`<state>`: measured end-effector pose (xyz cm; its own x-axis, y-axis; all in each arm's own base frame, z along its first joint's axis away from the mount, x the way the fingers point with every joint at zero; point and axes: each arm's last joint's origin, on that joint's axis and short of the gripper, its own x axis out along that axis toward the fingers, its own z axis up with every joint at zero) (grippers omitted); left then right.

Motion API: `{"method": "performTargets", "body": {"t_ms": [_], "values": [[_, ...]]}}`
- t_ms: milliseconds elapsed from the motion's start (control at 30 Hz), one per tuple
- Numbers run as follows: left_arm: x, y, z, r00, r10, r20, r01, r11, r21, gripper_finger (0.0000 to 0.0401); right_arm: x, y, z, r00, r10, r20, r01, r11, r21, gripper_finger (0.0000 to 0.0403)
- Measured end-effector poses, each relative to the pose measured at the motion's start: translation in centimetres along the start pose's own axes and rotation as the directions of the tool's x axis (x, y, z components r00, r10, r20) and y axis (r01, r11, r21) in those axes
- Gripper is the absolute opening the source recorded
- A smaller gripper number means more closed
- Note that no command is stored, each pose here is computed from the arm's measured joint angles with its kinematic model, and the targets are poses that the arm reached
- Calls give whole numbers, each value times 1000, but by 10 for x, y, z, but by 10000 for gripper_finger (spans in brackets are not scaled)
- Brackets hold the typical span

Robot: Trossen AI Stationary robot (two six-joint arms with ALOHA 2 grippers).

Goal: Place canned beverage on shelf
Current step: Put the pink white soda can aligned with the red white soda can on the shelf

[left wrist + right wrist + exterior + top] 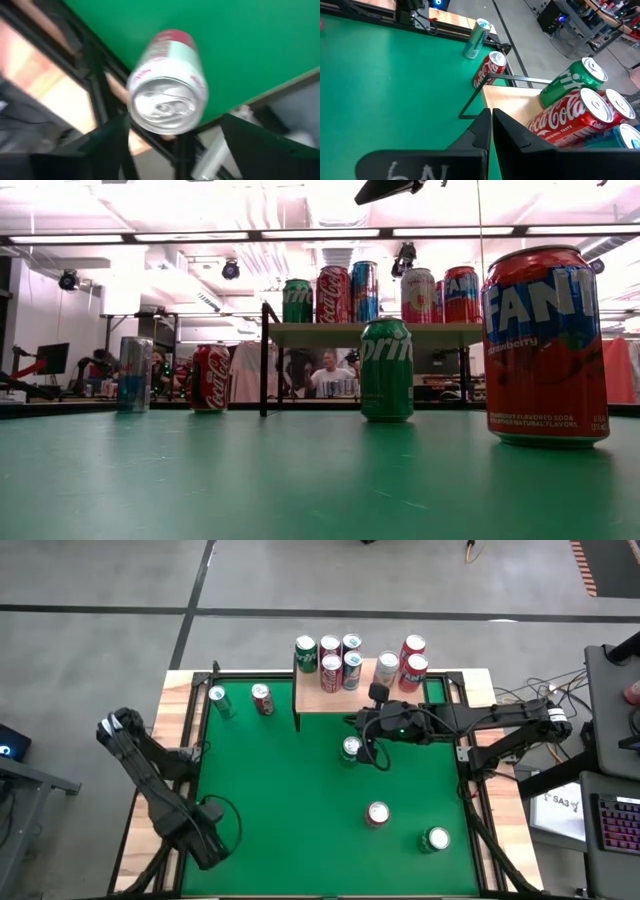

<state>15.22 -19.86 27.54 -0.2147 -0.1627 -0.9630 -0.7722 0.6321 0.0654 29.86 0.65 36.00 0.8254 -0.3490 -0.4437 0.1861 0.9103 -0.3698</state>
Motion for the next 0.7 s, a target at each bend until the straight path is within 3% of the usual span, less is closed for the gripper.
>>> {"method": "performTargets", "body": {"t_ms": [200,700], "values": [[10,-3,-3,993,119,25,-119,993,8,351,-3,8,2,1000,26,10,-26,1000,-14,9],[16,-2,-14,979,74,191,-73,997,-11,352,-10,23,4,997,69,20,-69,998,-14,9]]}}
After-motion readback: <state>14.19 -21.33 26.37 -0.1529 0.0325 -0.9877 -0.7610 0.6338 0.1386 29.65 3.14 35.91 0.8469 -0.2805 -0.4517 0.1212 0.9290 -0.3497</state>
